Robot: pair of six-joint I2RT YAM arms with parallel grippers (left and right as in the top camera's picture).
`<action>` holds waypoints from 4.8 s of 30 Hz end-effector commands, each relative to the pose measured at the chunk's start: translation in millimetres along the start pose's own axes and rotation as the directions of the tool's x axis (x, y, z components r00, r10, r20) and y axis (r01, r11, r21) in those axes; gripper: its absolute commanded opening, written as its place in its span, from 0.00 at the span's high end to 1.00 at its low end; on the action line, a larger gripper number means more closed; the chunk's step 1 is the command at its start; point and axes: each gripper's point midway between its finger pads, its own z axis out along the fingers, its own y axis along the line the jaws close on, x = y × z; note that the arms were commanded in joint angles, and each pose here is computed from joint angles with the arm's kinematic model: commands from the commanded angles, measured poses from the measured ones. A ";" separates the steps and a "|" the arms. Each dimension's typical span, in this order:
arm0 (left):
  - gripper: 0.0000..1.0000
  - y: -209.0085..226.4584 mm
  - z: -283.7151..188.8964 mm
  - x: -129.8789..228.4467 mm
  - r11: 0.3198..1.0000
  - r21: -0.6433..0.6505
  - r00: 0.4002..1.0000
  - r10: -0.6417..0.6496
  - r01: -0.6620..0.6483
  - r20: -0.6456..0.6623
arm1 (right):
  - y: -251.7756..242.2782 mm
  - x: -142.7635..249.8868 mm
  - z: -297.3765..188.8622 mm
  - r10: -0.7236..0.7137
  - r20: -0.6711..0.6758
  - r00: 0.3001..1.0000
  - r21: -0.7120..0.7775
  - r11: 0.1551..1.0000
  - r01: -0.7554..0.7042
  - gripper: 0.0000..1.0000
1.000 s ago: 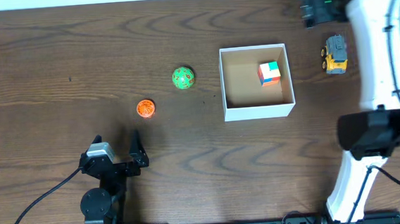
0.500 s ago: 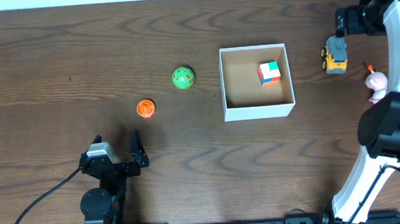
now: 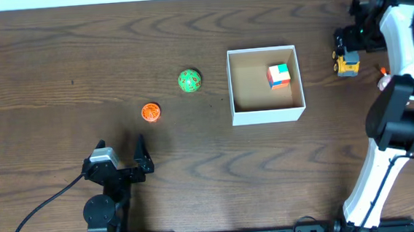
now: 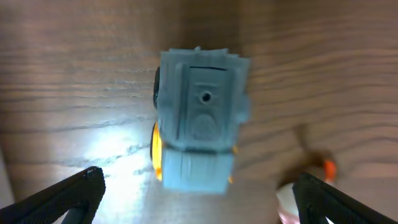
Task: Pack container
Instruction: 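Move the right gripper to the yellow-grey toy truck and grasp it, then carry the truck with the right gripper into the box and release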
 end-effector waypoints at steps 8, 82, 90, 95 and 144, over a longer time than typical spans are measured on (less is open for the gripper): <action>0.02 6.5 0.8 15.2 1.000 -0.026 0.999 0.009 -0.010 -0.044 | -6.9 8.4 31.0 0.104 -0.052 0.993 -0.008 0.994 -0.105 0.01; 0.02 6.5 0.8 15.2 1.000 -0.026 0.999 0.008 -0.010 -0.044 | -4.0 -12.4 42.3 0.194 0.020 0.981 -0.069 0.979 -0.192 0.60; 0.02 6.5 0.8 15.2 1.000 -0.026 0.999 0.009 -0.010 -0.044 | 7.1 -35.9 -19.1 0.156 0.144 0.977 -0.063 0.987 -0.148 0.59; 0.02 6.5 0.8 15.2 1.000 -0.026 0.999 0.009 -0.010 -0.044 | 27.1 -50.3 -88.2 0.114 0.265 0.957 -0.067 0.993 -0.099 0.60; 0.02 6.5 0.8 15.2 1.000 -0.026 0.999 0.009 -0.010 -0.044 | 277.2 28.5 -71.5 -0.079 0.027 0.997 -0.155 0.984 0.082 0.54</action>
